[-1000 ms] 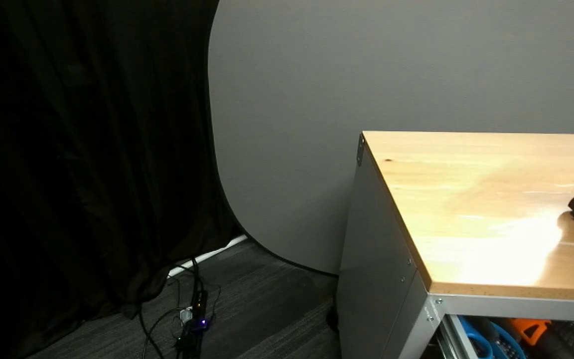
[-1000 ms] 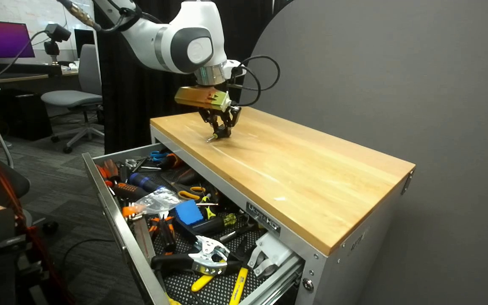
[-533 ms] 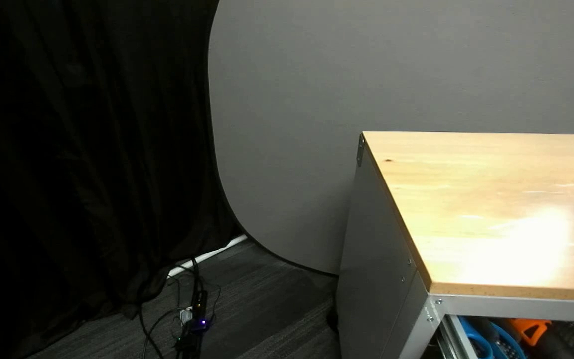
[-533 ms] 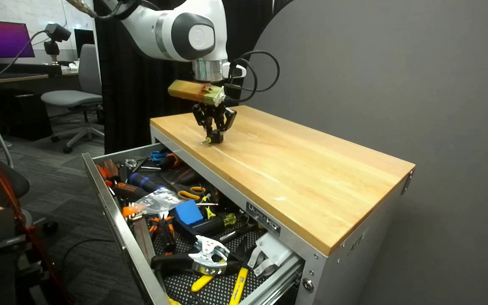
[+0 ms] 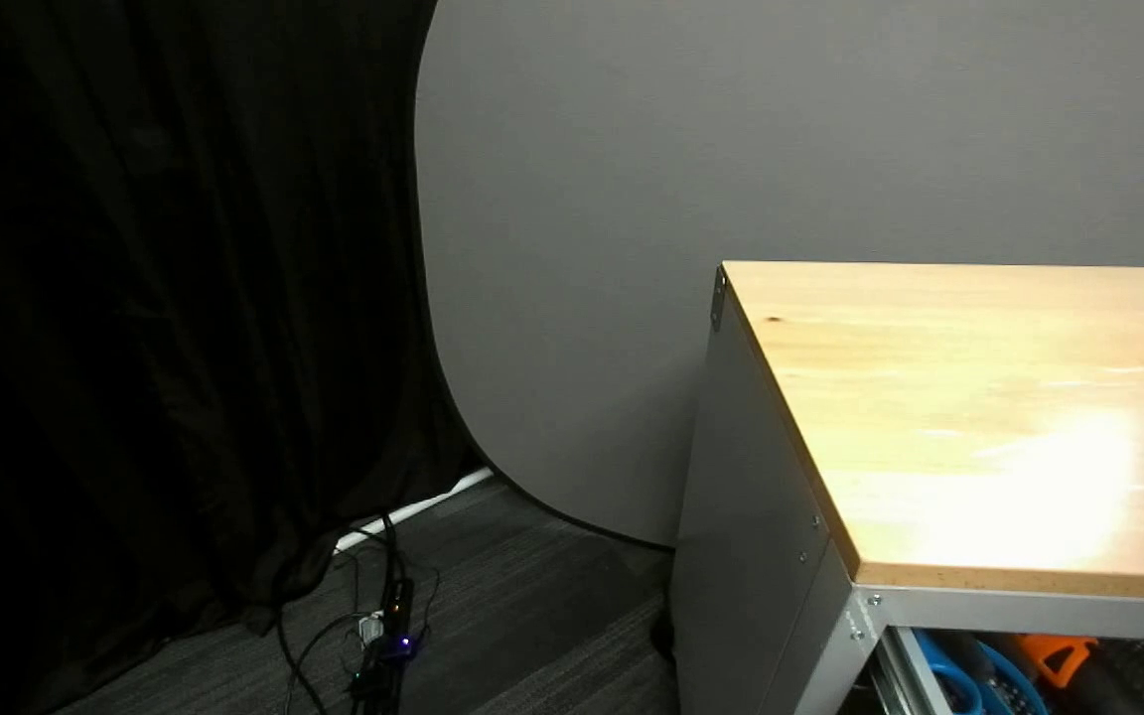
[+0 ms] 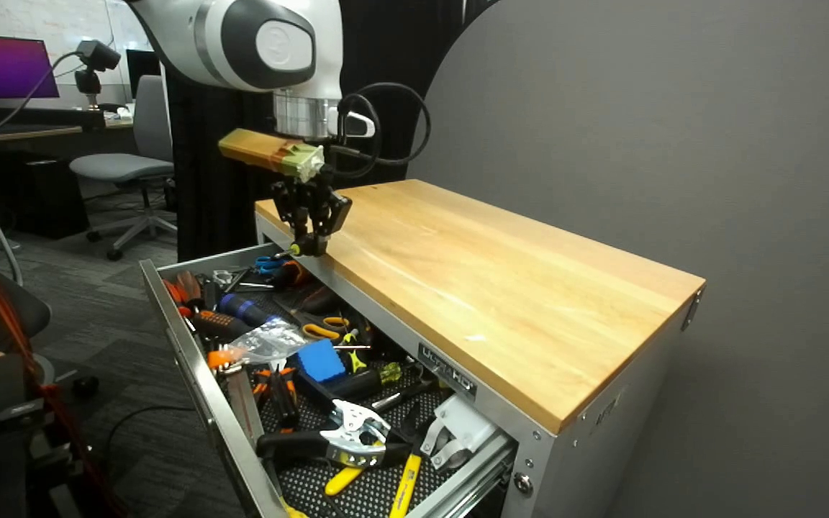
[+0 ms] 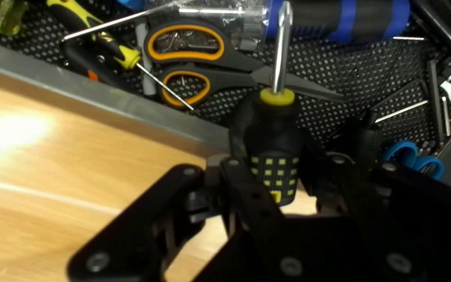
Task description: Put the screwdriver in the drawer and close it
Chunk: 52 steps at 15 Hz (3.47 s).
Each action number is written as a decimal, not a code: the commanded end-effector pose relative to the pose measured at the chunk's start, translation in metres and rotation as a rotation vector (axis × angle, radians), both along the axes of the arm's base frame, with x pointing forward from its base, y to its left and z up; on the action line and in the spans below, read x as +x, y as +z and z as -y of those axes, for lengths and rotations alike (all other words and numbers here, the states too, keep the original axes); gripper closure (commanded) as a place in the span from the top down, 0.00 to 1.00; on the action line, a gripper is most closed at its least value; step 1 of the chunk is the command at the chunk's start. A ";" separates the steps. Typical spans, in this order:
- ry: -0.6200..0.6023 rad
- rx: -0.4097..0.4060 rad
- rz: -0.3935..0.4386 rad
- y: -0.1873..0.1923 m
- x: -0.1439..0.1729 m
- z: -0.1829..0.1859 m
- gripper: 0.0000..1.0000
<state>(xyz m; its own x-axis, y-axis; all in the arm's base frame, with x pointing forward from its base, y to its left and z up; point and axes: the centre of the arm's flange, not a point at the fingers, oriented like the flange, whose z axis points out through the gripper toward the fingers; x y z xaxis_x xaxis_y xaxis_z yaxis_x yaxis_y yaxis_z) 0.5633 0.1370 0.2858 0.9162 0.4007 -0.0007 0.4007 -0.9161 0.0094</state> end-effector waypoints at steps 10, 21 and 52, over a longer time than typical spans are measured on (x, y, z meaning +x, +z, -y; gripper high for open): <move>-0.001 0.011 0.078 -0.037 -0.099 0.017 1.00; -0.187 -0.035 -0.023 -0.043 -0.160 0.072 1.00; -0.238 0.012 0.037 -0.093 -0.140 0.082 0.03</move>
<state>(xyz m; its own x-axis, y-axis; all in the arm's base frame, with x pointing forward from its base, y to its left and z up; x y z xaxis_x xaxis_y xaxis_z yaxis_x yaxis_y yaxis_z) 0.3960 0.0407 0.1944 0.9920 0.1226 -0.0304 0.1232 -0.9922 0.0187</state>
